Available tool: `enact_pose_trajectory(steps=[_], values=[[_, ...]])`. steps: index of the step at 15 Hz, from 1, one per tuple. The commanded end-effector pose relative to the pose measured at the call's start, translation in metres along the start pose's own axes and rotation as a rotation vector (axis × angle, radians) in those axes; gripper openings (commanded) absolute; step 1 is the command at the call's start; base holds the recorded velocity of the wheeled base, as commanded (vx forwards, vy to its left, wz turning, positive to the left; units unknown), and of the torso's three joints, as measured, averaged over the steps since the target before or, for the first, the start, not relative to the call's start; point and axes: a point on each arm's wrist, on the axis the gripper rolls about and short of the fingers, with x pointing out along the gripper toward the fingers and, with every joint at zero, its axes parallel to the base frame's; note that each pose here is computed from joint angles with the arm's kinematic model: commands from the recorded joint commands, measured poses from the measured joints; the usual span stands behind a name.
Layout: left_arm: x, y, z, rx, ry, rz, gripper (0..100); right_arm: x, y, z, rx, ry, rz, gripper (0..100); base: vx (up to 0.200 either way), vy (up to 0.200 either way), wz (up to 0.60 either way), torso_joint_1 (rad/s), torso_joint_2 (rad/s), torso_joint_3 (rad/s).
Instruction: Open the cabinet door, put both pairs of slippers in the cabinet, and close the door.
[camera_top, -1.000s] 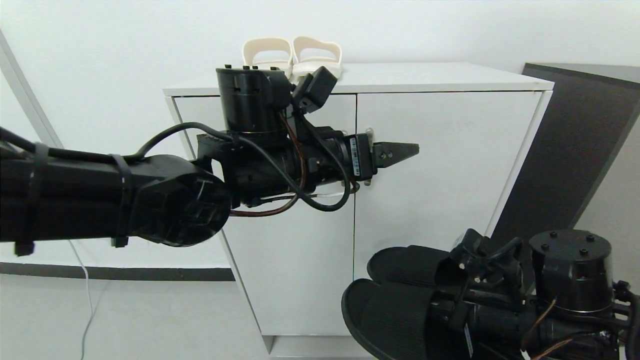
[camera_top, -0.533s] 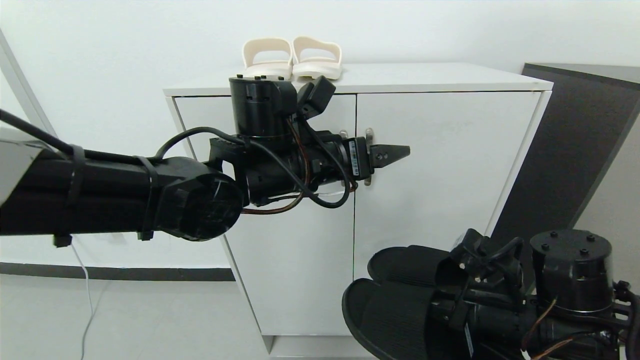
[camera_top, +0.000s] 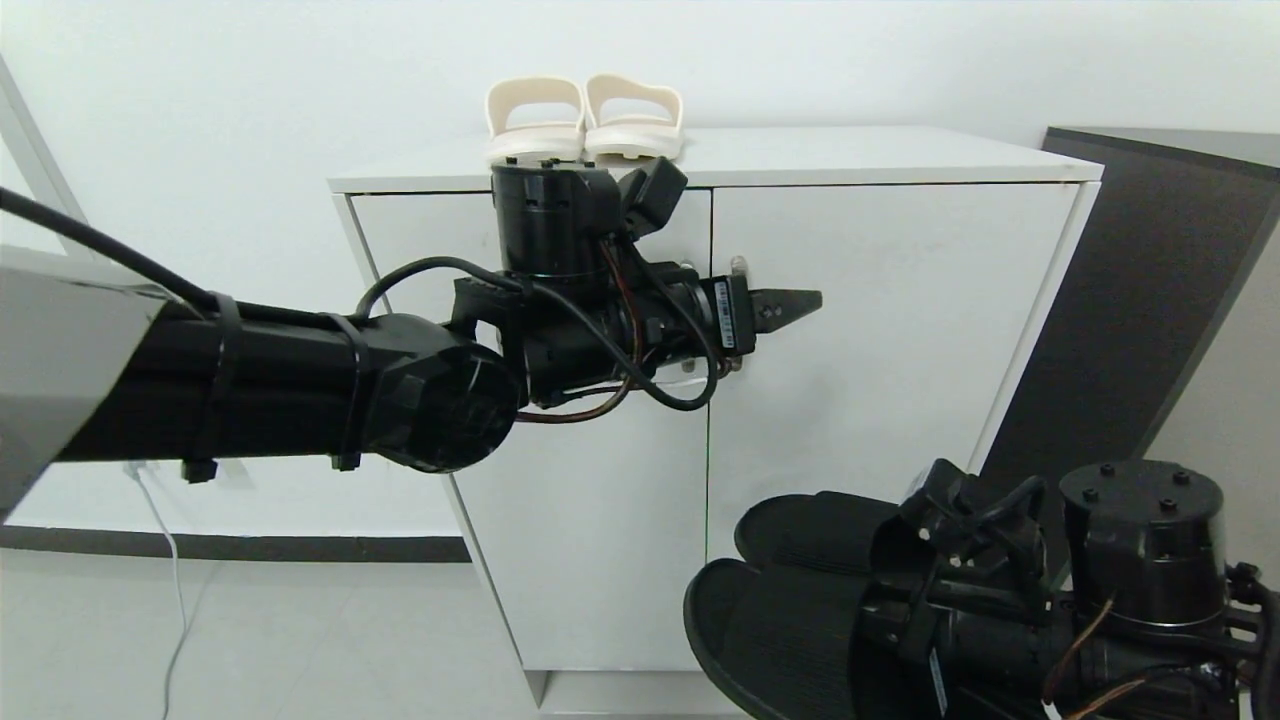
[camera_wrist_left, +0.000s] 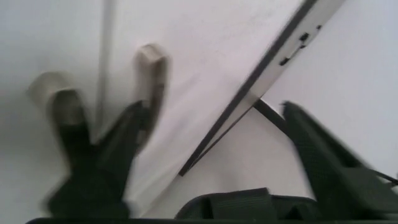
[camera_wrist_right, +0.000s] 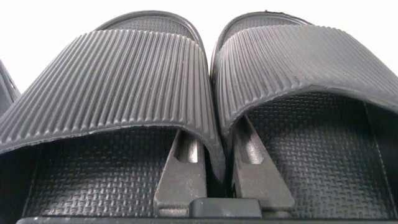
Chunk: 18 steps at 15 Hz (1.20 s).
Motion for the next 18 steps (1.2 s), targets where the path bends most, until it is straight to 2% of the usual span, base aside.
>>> enact_pose_trajectory(steps=[1,5,11,16,18], values=[[-0.002,0.0,-0.003,-0.003,0.015,0.0,0,-0.001,0.001,-0.003,-0.002,0.012,0.003,0,0.0,0.0,0.0,0.0,0.0,0.0],[-0.017,-0.006,-0.004,-0.009,0.03,-0.004,0,-0.008,0.004,-0.008,-0.018,0.01,0.034,0,0.0,0.0,0.0,0.0,0.0,0.0],[-0.038,-0.029,-0.005,-0.005,0.04,-0.047,0,-0.014,0.006,-0.012,-0.032,0.011,0.063,0,0.0,0.0,0.0,0.0,0.0,0.0],[-0.047,-0.03,-0.003,-0.005,0.036,-0.039,0,-0.016,0.006,-0.012,-0.038,0.009,0.063,0,0.0,0.0,0.0,0.0,0.0,0.0],[-0.048,-0.025,-0.002,-0.005,0.03,-0.026,0,-0.017,0.007,-0.011,-0.039,0.005,0.062,0,0.0,0.0,0.0,0.0,0.0,0.0]])
